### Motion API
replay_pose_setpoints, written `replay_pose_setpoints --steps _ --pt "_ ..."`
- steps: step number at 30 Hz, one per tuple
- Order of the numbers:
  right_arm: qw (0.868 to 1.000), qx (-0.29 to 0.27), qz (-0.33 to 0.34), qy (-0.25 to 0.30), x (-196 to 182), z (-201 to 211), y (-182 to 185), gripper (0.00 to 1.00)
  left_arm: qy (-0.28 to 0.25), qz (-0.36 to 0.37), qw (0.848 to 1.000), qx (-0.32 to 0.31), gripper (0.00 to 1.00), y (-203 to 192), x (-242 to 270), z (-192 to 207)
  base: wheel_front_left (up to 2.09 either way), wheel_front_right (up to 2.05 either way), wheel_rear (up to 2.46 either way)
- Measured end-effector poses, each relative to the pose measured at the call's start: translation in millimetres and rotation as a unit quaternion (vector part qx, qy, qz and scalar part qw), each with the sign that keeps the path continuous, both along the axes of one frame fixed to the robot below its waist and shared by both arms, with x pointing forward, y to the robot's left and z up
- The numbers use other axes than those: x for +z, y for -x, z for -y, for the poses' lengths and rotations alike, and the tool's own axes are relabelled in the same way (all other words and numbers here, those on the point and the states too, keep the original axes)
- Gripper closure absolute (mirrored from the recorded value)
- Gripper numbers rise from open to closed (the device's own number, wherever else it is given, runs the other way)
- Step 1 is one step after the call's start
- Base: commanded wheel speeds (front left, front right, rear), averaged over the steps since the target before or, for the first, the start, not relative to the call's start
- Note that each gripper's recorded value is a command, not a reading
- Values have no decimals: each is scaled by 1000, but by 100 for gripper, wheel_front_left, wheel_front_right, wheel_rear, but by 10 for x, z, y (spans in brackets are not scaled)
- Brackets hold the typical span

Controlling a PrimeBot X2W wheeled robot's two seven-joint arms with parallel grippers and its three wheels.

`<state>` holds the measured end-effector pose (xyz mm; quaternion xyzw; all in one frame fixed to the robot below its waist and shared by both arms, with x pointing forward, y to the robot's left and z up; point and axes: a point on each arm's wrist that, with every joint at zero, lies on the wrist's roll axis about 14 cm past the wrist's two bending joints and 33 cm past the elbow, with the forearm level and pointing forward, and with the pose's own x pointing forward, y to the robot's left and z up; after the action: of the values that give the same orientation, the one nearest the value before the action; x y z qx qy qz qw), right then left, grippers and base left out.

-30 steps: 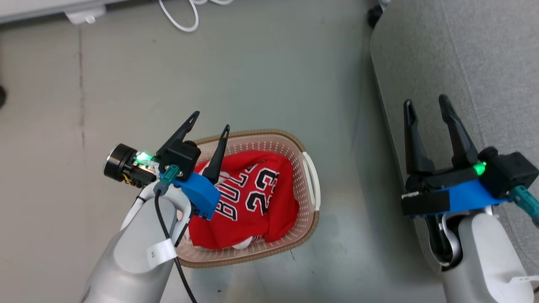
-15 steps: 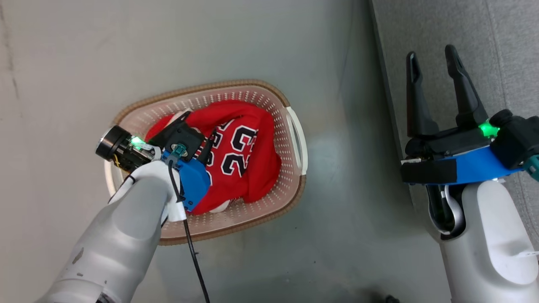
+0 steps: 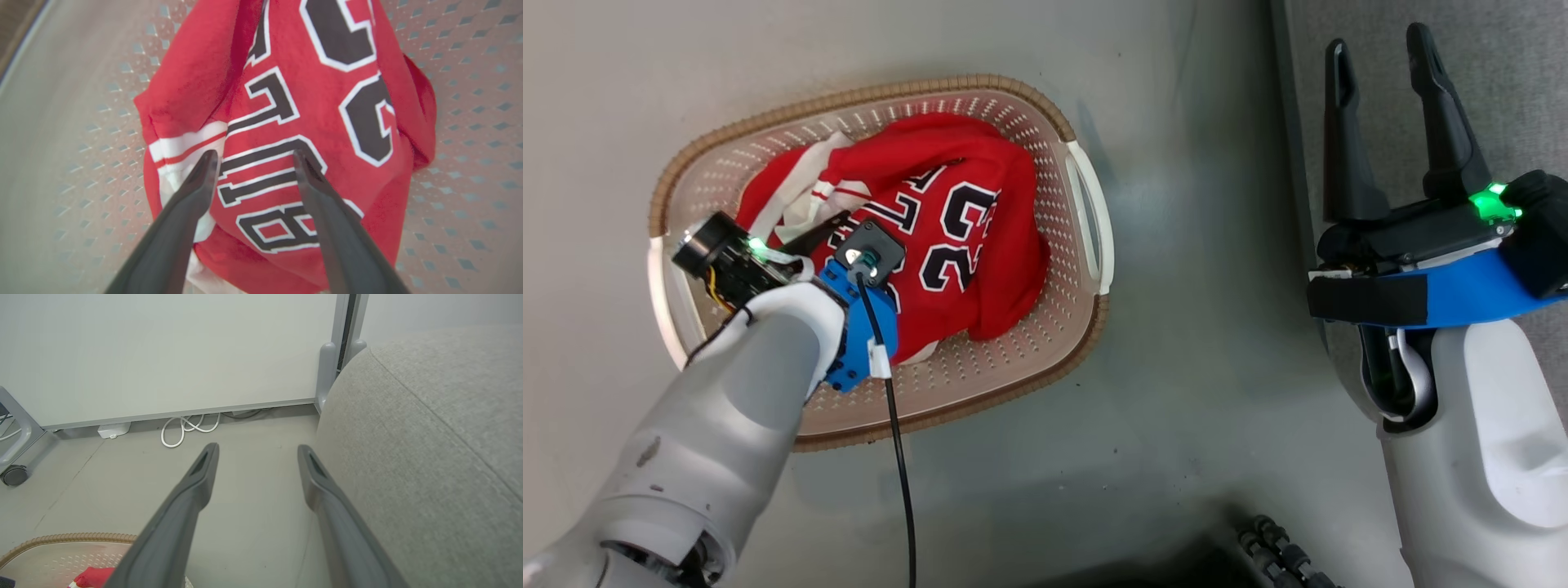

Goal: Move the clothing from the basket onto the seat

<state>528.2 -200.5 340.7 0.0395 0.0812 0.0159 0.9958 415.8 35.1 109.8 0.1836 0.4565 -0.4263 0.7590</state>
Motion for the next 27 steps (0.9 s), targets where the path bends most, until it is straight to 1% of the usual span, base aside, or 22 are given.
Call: replay_pose_setpoints --steps 5,8,15,21,22,23,24,27 --pt "1000 1 -15 4 -197 7 -11 0 -24 -12 1000 -15 0 -30 -220 -101 0 0 0" --pt "1000 2 -26 5 -323 2 4 0 -37 -30 999 -19 0 51 -352 -160 0 0 0" --pt "999 1 -44 7 -521 14 37 0 -37 -62 997 -7 0 181 -513 -119 0 0 0" --pt "999 -1 -47 10 -566 39 43 0 -42 -67 996 -30 0 242 -566 -87 0 0 0" --pt "999 -1 -47 10 -566 41 42 0 -45 -69 996 -32 15 249 -572 -87 0 0 0" --pt "999 -1 -47 11 -565 44 42 0 -45 -69 996 -36 62 256 -575 -84 0 0 0" --pt "999 -2 -47 11 -564 47 42 0 -44 -68 996 -39 100 256 -573 -77 0 0 0" --pt "999 -3 -45 10 -547 52 38 0 -43 -65 996 -46 100 253 -556 -62 0 0 0"
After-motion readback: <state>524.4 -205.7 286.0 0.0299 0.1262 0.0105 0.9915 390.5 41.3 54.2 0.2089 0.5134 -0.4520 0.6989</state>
